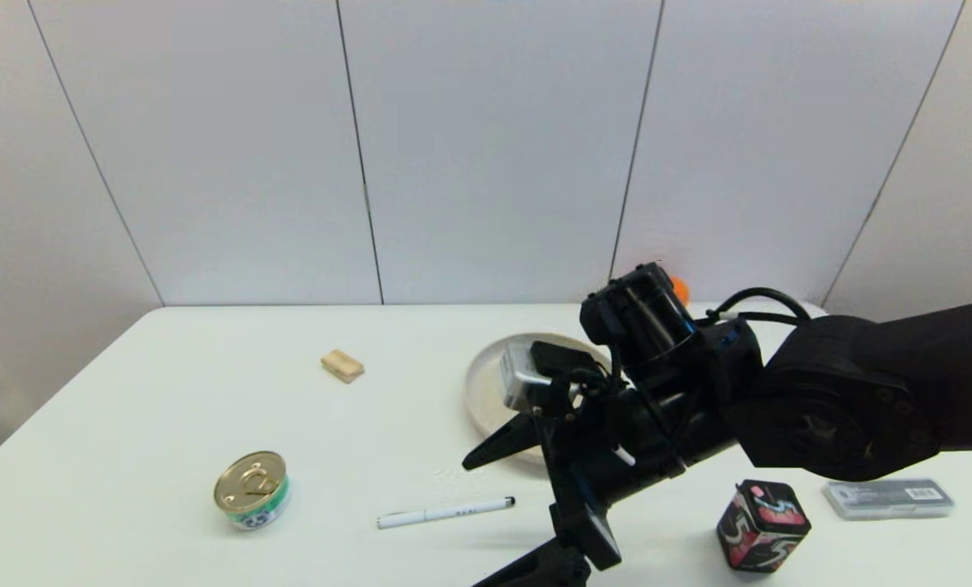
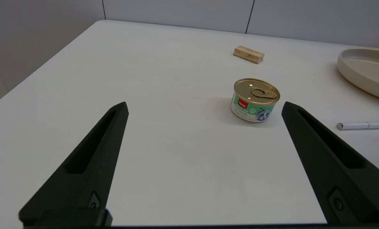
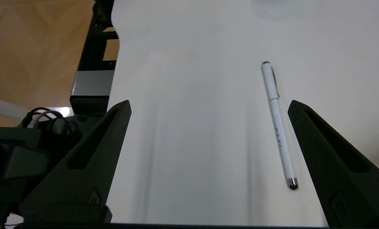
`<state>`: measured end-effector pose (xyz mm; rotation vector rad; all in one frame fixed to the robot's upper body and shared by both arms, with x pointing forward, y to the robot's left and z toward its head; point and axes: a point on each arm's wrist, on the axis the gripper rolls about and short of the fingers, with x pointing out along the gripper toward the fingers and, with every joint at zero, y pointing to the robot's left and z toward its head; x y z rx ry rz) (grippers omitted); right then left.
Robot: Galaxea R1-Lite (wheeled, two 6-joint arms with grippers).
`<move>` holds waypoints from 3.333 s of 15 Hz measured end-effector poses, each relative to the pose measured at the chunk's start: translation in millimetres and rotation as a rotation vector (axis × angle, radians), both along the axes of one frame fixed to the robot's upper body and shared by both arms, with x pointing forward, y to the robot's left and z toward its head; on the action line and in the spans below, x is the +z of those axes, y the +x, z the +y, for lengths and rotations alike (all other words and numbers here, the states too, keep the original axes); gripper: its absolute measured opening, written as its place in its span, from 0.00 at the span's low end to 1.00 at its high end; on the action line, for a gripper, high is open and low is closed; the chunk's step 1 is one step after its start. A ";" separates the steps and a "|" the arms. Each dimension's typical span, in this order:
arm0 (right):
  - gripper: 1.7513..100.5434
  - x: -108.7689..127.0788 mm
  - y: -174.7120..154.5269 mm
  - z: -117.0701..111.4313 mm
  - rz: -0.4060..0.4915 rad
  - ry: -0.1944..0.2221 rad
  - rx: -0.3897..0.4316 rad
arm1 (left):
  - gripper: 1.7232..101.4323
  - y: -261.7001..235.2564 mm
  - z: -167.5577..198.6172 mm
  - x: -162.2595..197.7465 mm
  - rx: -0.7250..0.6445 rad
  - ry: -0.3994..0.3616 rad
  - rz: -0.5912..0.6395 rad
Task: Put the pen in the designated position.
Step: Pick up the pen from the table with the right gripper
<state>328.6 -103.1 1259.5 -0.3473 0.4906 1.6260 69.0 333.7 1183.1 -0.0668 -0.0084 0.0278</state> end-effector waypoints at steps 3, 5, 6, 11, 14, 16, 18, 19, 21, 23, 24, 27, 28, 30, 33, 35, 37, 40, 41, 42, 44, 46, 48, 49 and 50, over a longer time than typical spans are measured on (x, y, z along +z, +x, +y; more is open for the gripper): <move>0.97 -11.0 3.5 7.8 0.013 -0.019 0.007 | 0.96 0.0 0.0 0.1 0.000 0.000 -0.001; 0.97 -19.1 10.3 13.6 0.000 -0.053 -0.024 | 0.96 0.0 0.0 0.1 0.000 0.000 -0.001; 0.97 -22.1 14.5 16.9 -0.011 -0.068 -0.041 | 0.96 0.0 0.0 0.0 0.000 0.000 0.000; 0.97 -35.9 23.1 30.2 -0.097 -0.148 -0.136 | 0.96 0.0 0.0 0.0 0.000 0.000 0.000; 0.97 -38.1 17.5 44.5 -0.164 -0.154 -0.154 | 0.96 0.0 0.0 0.0 0.001 0.000 0.000; 0.97 -37.2 9.6 52.6 -0.183 -0.154 -0.143 | 0.96 0.0 0.0 0.0 0.000 0.000 0.000; 0.97 -36.1 -0.1 56.0 -0.195 -0.163 -0.131 | 0.96 0.0 0.0 0.0 0.000 0.000 0.000; 0.97 -36.2 -5.4 56.0 -0.205 -0.177 -0.135 | 0.96 0.0 0.0 0.0 0.000 0.000 0.000; 0.97 -35.7 -15.1 53.6 -0.231 -0.204 -0.153 | 0.96 0.0 0.0 -0.1 0.000 0.000 0.001; 0.97 -34.4 -23.0 52.4 -0.262 -0.229 -0.179 | 0.96 0.0 0.0 0.0 0.000 0.000 0.000; 0.97 -32.8 -25.0 52.9 -0.275 -0.224 -0.189 | 0.96 0.0 0.0 0.0 0.000 0.000 0.000; 0.97 -30.4 -25.1 54.6 -0.301 -0.206 -0.213 | 0.96 0.0 0.0 0.0 0.000 0.000 0.000; 0.97 -31.4 -24.4 55.5 -0.305 -0.206 -0.218 | 0.96 0.0 0.0 0.0 0.000 0.000 0.000; 0.97 -36.3 -22.2 57.5 -0.300 -0.215 -0.219 | 0.96 0.0 0.0 0.0 0.000 0.000 0.000; 0.97 -48.4 -16.9 58.5 -0.269 -0.245 -0.232 | 0.96 0.0 0.0 0.1 0.000 0.000 -0.001; 0.97 -55.6 -13.0 59.5 -0.256 -0.261 -0.239 | 0.96 0.0 0.0 0.0 0.000 0.000 0.000; 0.97 -61.6 -10.2 61.9 -0.234 -0.277 -0.246 | 0.96 0.0 0.0 0.0 0.000 0.000 0.000; 0.97 -66.7 -4.5 67.0 -0.220 -0.282 -0.268 | 0.96 0.0 0.0 0.0 0.000 0.000 0.000; 0.97 -68.0 -2.8 68.2 -0.215 -0.283 -0.275 | 0.96 0.0 0.0 0.0 0.001 0.000 0.000; 0.97 -68.8 -1.8 69.1 -0.208 -0.283 -0.282 | 0.96 0.0 0.0 0.0 0.000 0.000 0.000; 0.97 -70.3 -0.5 69.7 -0.201 -0.292 -0.302 | 0.96 0.0 0.0 0.0 0.000 0.000 0.000; 0.97 -71.6 -0.6 69.3 -0.199 -0.303 -0.306 | 0.96 0.0 0.0 0.0 0.000 0.000 0.000; 0.97 -73.2 -2.4 67.6 -0.189 -0.322 -0.301 | 0.96 0.0 0.0 0.0 0.000 0.000 0.000; 0.97 -74.0 -3.4 66.8 -0.186 -0.327 -0.300 | 0.96 0.0 0.0 0.0 0.000 0.000 0.000; 0.97 -75.5 -4.9 65.4 -0.182 -0.334 -0.297 | 0.96 0.0 0.0 0.0 0.000 0.000 0.000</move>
